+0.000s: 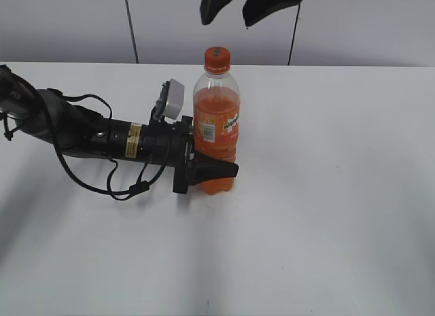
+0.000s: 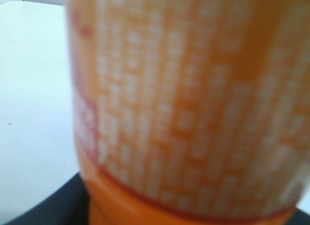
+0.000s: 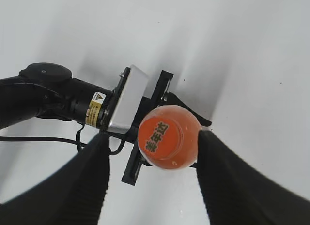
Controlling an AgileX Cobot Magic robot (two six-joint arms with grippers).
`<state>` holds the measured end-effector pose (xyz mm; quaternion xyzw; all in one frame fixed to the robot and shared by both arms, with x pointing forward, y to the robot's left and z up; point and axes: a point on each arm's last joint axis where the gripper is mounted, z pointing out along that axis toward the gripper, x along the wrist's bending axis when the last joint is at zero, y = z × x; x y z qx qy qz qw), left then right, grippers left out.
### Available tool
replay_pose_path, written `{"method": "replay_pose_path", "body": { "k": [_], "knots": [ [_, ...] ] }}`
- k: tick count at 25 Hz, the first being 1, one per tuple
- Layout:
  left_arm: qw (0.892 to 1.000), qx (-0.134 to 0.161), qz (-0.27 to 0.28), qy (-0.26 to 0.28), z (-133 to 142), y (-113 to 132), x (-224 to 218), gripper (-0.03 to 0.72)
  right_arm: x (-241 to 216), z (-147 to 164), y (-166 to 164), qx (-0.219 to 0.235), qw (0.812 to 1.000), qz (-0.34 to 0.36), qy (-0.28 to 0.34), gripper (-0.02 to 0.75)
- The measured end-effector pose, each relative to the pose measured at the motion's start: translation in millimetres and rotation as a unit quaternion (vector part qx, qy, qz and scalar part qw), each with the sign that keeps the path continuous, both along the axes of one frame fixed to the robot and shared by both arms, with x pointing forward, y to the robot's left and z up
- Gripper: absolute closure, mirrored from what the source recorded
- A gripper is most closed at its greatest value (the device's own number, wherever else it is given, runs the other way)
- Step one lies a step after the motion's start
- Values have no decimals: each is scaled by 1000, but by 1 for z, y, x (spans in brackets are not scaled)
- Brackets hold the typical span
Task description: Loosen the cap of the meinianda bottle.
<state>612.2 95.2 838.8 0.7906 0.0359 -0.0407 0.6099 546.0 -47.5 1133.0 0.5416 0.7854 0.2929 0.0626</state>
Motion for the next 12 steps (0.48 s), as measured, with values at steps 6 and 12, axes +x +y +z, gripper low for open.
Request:
{"method": "replay_pose_path", "body": {
  "k": [6, 12],
  "knots": [
    [1000, 0, 0, 0, 0, 0, 0, 279, 10, -20, 7, -8, 1000, -12, 18, 310],
    [1000, 0, 0, 0, 0, 0, 0, 279, 14, -30, 10, -16, 999, -12, 26, 310]
  ]
}}
